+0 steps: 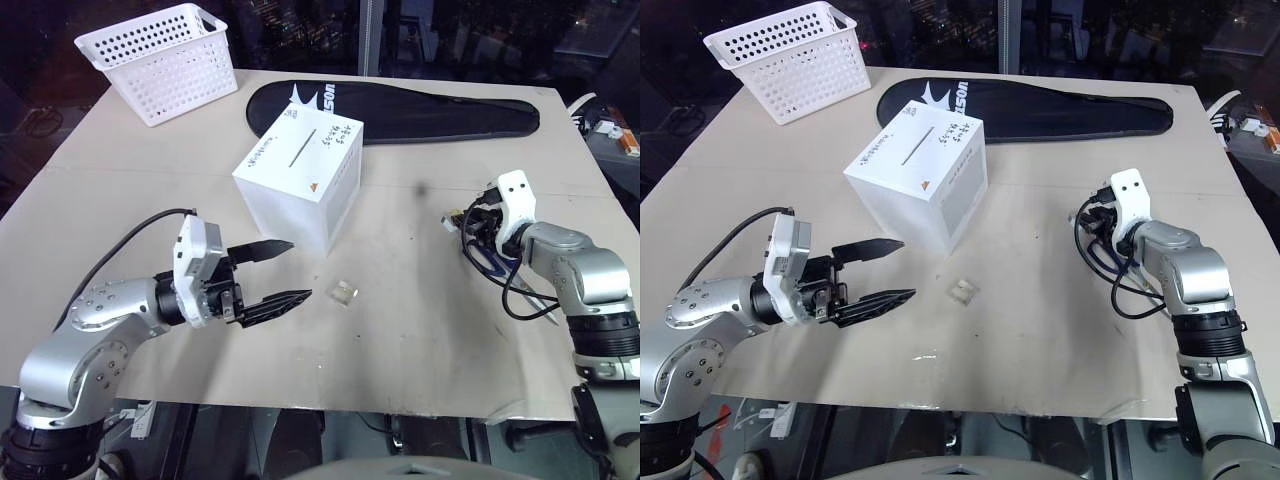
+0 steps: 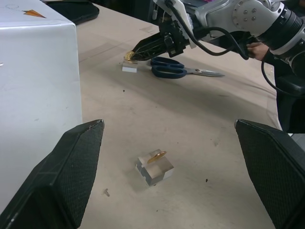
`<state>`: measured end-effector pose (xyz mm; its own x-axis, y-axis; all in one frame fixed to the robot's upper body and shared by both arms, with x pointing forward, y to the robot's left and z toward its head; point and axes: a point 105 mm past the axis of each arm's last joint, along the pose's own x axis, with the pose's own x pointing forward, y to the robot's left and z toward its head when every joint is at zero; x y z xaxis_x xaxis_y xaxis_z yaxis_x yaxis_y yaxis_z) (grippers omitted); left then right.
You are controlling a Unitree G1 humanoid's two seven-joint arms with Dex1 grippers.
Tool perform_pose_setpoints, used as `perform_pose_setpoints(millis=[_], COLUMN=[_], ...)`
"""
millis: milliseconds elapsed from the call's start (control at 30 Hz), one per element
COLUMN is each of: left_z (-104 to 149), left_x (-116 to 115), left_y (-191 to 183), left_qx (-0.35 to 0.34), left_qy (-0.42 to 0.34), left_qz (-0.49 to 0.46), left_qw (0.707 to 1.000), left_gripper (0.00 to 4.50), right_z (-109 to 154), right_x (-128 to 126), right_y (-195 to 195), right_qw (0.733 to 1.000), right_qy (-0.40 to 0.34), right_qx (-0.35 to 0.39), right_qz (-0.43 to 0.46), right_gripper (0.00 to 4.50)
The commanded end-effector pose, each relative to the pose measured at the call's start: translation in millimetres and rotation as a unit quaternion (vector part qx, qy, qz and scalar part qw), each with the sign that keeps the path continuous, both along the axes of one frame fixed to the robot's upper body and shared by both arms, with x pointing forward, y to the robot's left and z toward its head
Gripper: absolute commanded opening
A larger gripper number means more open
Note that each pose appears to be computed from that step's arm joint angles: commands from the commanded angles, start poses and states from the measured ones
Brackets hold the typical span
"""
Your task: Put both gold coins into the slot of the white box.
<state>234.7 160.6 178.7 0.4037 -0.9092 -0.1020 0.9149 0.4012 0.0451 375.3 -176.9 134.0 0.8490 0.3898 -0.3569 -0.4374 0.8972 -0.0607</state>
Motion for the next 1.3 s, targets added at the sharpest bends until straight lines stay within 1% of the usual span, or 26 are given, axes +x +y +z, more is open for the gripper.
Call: perform_pose_setpoints(millis=[33,267,300,400,500,700,800,900,1033,1067,1100,1300], left_z=[11.1,15.7,18.9,29.0,35.2,46.0,47.2,47.0,54.6,55.9,56.5,59.0], left_x=[-4.0,-0.4,0.9,4.5,7.4,17.0,17.9,18.1,21.2,22.2,24.0,22.9], left_y=[-0.8,-1.2,-2.7,-9.4,-16.6,-36.5,-49.3,-62.3,-75.2,-77.2,-78.9,-83.3], left_qx=[0.002,-0.011,-0.022,-0.047,-0.064,-0.09,-0.103,-0.1,-0.118,-0.117,-0.117,-0.118], left_qy=[-0.029,-0.028,-0.027,-0.018,-0.004,0.006,0.02,0.017,0.024,0.022,0.021,0.024], left_qz=[-0.006,-0.009,-0.01,-0.021,-0.036,-0.074,-0.108,-0.136,-0.169,-0.175,-0.175,-0.194], left_qw=[1.0,0.999,0.999,0.999,0.997,0.993,0.989,0.986,0.978,0.977,0.977,0.974], left_gripper=[4.5,4.5,4.5,4.5,4.5,4.5,3.72,2.33,2.33,1.92,1.66,1.66], right_z=[13.6,17.0,19.3,37.3,56.5,89.3,100.0,108.2,114.2,114.9,115.5,114.3], right_x=[3.2,0.5,-1.3,-10.6,-26.5,-78.1,-104.0,-126.8,-143.6,-146.3,-149.3,-155.0], right_y=[1.2,-1.8,-2.1,-0.8,5.5,36.9,57.5,77.3,94.1,97.2,101.1,113.3], right_qw=[1.0,1.0,0.999,0.997,0.992,0.969,0.952,0.933,0.918,0.916,0.913,0.91], right_qy=[-0.026,-0.03,-0.034,-0.062,-0.08,-0.093,-0.091,-0.09,-0.088,-0.087,-0.088,-0.082], right_qx=[0.001,0.006,0.009,0.044,0.082,0.143,0.163,0.179,0.188,0.19,0.191,0.189], right_qz=[0.004,0.003,0.005,0.02,0.055,0.178,0.241,0.298,0.337,0.343,0.349,0.36], right_gripper=[0.04,0.04,0.04,0.04,0.04,0.04,0.0,0.0,0.0,0.0,0.0,0.0])
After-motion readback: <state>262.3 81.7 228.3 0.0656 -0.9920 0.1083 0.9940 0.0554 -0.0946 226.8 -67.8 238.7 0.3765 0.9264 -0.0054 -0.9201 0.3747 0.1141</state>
